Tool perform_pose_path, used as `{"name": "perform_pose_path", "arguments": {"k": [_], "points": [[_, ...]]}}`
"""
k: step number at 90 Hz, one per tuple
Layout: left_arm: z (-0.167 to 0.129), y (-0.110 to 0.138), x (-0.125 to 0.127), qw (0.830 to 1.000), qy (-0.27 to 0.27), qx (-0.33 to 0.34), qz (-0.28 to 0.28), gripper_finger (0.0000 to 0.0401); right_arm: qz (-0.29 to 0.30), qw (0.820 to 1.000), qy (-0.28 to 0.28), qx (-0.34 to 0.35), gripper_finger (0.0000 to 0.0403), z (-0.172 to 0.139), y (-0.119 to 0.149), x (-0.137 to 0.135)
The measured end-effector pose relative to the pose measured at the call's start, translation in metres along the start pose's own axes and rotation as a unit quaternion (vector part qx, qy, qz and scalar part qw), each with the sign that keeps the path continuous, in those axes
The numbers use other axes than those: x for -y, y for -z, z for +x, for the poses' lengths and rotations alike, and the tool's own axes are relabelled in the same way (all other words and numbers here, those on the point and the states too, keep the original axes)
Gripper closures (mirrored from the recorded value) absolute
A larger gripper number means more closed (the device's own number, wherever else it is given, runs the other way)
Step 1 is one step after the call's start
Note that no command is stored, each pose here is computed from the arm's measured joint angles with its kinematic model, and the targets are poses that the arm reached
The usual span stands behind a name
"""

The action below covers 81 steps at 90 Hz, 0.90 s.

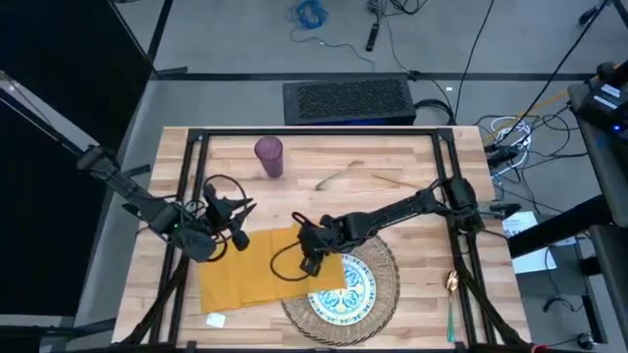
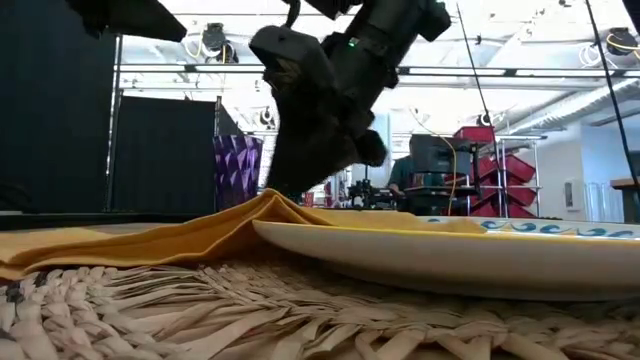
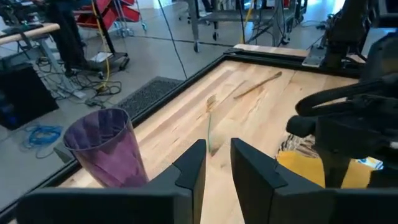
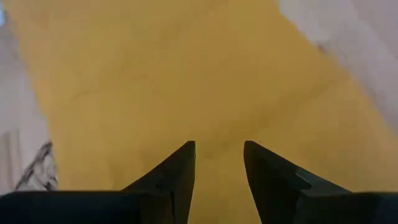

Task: Set table place
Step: Fold the yellow table napkin

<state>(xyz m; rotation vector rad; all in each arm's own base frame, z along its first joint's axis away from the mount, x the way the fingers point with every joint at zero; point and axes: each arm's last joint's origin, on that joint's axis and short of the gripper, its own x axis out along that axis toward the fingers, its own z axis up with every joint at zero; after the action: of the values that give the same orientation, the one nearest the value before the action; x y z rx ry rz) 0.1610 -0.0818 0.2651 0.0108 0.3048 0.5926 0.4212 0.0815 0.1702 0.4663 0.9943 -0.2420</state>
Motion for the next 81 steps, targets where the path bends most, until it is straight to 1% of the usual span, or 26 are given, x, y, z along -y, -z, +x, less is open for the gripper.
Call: {"name": "perform_pose_path", "arguments": {"k": [7, 13, 23, 32, 39, 45, 54, 65, 81], "points": [[0.000, 0.000, 0.000, 1.000, 0.000, 0.000, 0.000, 0.0341, 0.018, 1.000, 0.019, -0.015, 0.0280, 0.001, -0.003, 0.010], [0.000, 0.000, 0.000, 1.000, 0.002, -0.001, 0.000, 0.0341, 0.029, 0.999, 0.031, -0.009, 0.0280, 0.001, -0.008, 0.019], [0.000, 0.000, 0.000, 1.000, 0.008, -0.005, 0.000, 0.0341, 0.042, 0.999, 0.025, 0.013, 0.0280, 0.002, -0.019, 0.026], [0.000, 0.000, 0.001, 1.000, 0.011, -0.007, 0.000, 0.0341, 0.032, 0.999, 0.016, 0.029, 0.0280, 0.004, -0.022, 0.026], [0.000, 0.000, 0.001, 1.000, 0.011, -0.007, -0.001, 0.0341, 0.036, 0.998, 0.023, 0.038, 0.0278, 0.006, -0.024, 0.028], [0.000, 0.000, 0.001, 1.000, 0.011, -0.007, -0.001, 0.0341, 0.059, 0.996, 0.033, 0.055, 0.0274, 0.007, -0.028, 0.032], [0.000, 0.000, 0.001, 1.000, 0.012, -0.005, -0.005, 0.0341, 0.111, 0.990, 0.050, 0.069, 0.0267, 0.008, -0.030, 0.036], [0.000, -0.001, 0.001, 1.000, 0.013, -0.004, -0.007, 0.0341, 0.151, 0.982, 0.066, 0.089, 0.0264, 0.008, -0.029, 0.034], [0.000, -0.001, 0.001, 1.000, 0.013, -0.004, -0.006, 0.0341, 0.176, 0.977, 0.070, 0.102, 0.0266, 0.007, -0.025, 0.028]]}}
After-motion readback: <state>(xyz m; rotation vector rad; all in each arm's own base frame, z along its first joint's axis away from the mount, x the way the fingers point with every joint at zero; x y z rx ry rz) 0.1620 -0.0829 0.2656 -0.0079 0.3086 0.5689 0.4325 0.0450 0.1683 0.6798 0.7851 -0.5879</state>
